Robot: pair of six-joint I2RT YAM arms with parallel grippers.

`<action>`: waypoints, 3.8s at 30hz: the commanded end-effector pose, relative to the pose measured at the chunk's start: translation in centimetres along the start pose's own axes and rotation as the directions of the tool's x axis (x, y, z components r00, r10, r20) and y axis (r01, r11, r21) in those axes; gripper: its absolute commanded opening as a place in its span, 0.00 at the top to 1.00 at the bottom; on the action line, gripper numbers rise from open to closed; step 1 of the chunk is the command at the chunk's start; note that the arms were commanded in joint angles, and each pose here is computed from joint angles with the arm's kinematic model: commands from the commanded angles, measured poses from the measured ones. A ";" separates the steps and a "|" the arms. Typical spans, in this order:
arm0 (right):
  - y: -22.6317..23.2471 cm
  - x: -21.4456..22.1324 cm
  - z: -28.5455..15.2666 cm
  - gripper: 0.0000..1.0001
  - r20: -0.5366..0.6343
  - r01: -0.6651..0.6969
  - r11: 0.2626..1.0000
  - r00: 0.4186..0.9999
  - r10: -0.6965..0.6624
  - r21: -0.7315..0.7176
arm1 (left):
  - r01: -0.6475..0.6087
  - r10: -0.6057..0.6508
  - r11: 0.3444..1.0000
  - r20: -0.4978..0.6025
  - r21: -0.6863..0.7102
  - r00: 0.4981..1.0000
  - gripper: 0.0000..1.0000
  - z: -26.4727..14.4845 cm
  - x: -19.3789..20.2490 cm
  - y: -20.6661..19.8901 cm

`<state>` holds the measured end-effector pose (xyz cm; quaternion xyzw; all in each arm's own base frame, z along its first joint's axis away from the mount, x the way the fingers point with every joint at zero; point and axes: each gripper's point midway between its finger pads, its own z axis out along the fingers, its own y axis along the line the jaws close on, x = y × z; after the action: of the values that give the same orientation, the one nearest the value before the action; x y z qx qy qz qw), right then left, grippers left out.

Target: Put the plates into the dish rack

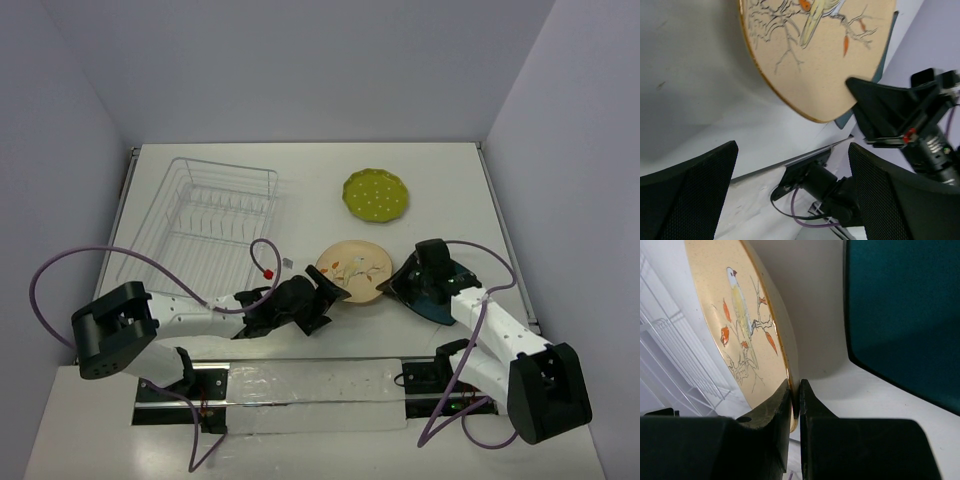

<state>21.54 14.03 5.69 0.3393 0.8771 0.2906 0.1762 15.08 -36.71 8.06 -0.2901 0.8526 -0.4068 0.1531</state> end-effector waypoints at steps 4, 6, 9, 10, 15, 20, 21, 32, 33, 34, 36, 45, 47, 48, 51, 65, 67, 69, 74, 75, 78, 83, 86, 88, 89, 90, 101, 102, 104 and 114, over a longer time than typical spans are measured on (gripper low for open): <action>1.4 0.4 0.0 1.00 0.015 -0.022 0.997 1.000 0.024 -0.079 | 0.124 -0.124 0.991 0.002 0.052 0.992 0.01 0.8 -1.3 -1.3; 1.7 0.5 -0.1 1.00 0.012 -0.025 0.995 1.000 0.026 -0.093 | 0.127 -0.127 0.991 0.005 0.040 0.992 0.01 1.3 -1.5 -0.9; 1.9 1.0 0.0 1.00 -0.007 -0.026 0.995 1.000 0.025 -0.100 | 0.127 -0.127 0.992 -0.006 0.024 0.992 0.01 2.2 -1.3 -0.8; 2.1 1.3 0.0 1.00 -0.016 -0.028 0.994 1.000 0.026 -0.104 | 0.131 -0.131 0.991 -0.004 0.012 0.991 0.02 2.5 -1.4 -0.4; 2.4 2.3 0.0 1.00 -0.046 -0.047 0.991 0.998 0.042 -0.125 | 0.158 -0.157 0.987 -0.049 0.013 0.986 0.08 3.4 -0.8 0.1; 2.4 2.5 -0.2 1.00 -0.047 -0.044 0.991 0.998 0.038 -0.128 | 0.139 -0.138 0.990 -0.049 0.022 0.989 0.21 3.9 -0.8 -0.5; 2.4 2.5 -0.3 1.00 -0.047 -0.043 0.991 0.998 0.038 -0.129 | 0.137 -0.136 0.990 -0.050 0.024 0.989 0.26 3.9 -0.8 -0.5; 1.4 3.2 0.0 1.00 -0.074 -0.050 0.993 0.996 0.042 -0.108 | 0.120 -0.117 0.992 -0.090 0.037 0.989 0.74 4.1 -0.5 -0.8; 1.2 3.4 0.1 1.00 -0.080 -0.053 0.993 0.996 0.045 -0.103 | 0.117 -0.113 0.992 -0.094 0.042 0.989 0.77 4.0 -0.4 -1.0; 1.2 3.4 0.0 1.00 -0.082 -0.048 0.993 0.996 0.039 -0.105 | 0.110 -0.106 0.993 -0.095 0.045 0.990 0.79 4.0 -0.4 -1.2; 1.3 3.4 -0.1 1.00 -0.076 -0.028 0.994 0.997 0.020 -0.103 | 0.092 -0.088 0.995 -0.094 0.036 0.992 0.89 4.1 -0.4 -1.3; 0.9 1.9 -2.1 0.74 0.025 0.100 0.994 0.995 -0.099 -0.040 | -0.137 0.135 0.990 0.067 0.026 0.989 1.00 3.3 -3.1 -5.5; 1.3 1.2 -2.8 0.58 0.059 0.122 0.992 0.991 -0.119 -0.044 | -0.209 0.200 0.977 0.164 0.036 0.966 1.00 2.2 -4.8 -7.9; 1.6 1.0 -3.0 0.53 0.071 0.128 0.991 0.990 -0.124 -0.051 | -0.237 0.225 0.970 0.188 0.044 0.956 1.00 1.7 -5.2 -8.6; 3.0 0.4 -4.1 0.35 0.108 0.155 0.984 0.984 -0.145 -0.089 | -0.318 0.294 0.946 0.267 0.053 0.918 1.00 -0.1 -6.6 -11.0; 8.9 -3.4 -12.1 0.21 0.435 0.412 0.883 0.854 -0.286 -0.227 | -0.736 0.632 0.673 0.571 -0.069 0.524 1.00 -7.6 -11.9 -22.4; 8.9 -4.1 -12.7 0.18 0.483 0.426 0.878 0.829 -0.282 -0.218 | -0.760 0.644 0.640 0.621 -0.118 0.447 1.00 -9.9 -13.2 -25.1; 8.9 -4.9 -13.3 0.17 0.516 0.427 0.883 0.810 -0.278 -0.194 | -0.792 0.688 0.575 0.645 -0.205 0.332 1.00 -12.2 -15.3 -27.2; 9.2 -6.9 -14.7 0.07 0.591 0.441 0.889 0.752 -0.292 -0.122 | -0.817 0.772 0.435 0.624 -0.378 0.122 1.00 -16.8 -21.2 -29.8; 9.5 -7.1 -14.9 0.07 0.601 0.445 0.887 0.745 -0.291 -0.122 | -0.814 0.779 0.418 0.620 -0.403 0.093 1.00 -17.4 -22.2 -30.1; 10.4 -7.8 -15.4 0.06 0.627 0.446 0.886 0.728 -0.279 -0.124 | -0.777 0.796 0.392 0.605 -0.492 0.018 1.00 -19.4 -25.4 -30.6; 11.7 -8.7 -15.4 0.06 0.649 0.456 0.881 0.709 -0.276 -0.123 | -0.700 0.826 0.350 0.558 -0.623 -0.084 1.00 -23.1 -31.5 -30.3; 11.7 -9.1 -14.3 0.06 0.635 0.456 0.885 0.711 -0.301 -0.092 | -0.647 0.854 0.323 0.508 -0.691 -0.116 1.00 -25.4 -35.1 -29.0; 11.7 -9.2 -13.6 0.06 0.624 0.461 0.884 0.715 -0.316 -0.081 | -0.625 0.865 0.307 0.484 -0.718 -0.131 1.00 -26.8 -36.8 -28.1; 11.6 -9.2 -13.3 0.06 0.616 0.462 0.884 0.718 -0.322 -0.076 | -0.616 0.870 0.301 0.475 -0.728 -0.136 1.00 -27.3 -37.7 -27.6; 11.6 -9.2 -12.9 0.06 0.608 0.462 0.884 0.723 -0.328 -0.072 | -0.594 0.876 0.303 0.463 -0.745 -0.134 1.00 -28.2 -39.2 -26.6; 12.1 -9.2 -10.3 0.07 0.537 0.496 0.865 0.752 -0.383 -0.078 | -0.432 0.885 0.237 0.376 -0.870 -0.273 1.00 -33.5 -46.2 -21.8; 12.2 -9.3 -10.1 0.07 0.534 0.497 0.864 0.752 -0.386 -0.075 | -0.433 0.898 0.203 0.343 -0.878 -0.275 1.00 -32.6 -46.7 -20.6; 12.2 -9.5 -9.7 0.07 0.530 0.500 0.863 0.752 -0.393 -0.070 | -0.419 0.878 0.200 0.352 -0.886 -0.325 1.00 -33.1 -46.9 -20.8; 12.6 -10.6 -8.5 0.08 0.501 0.528 0.849 0.740 -0.450 -0.018 | -0.407 0.858 0.156 0.328 -0.900 -0.396 1.00 -34.1 -50.4 -18.6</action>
<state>29.12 10.79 18.08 0.1617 0.8579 0.2027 0.4436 44.52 5.29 33.50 0.1212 0.7502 0.1972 0.6194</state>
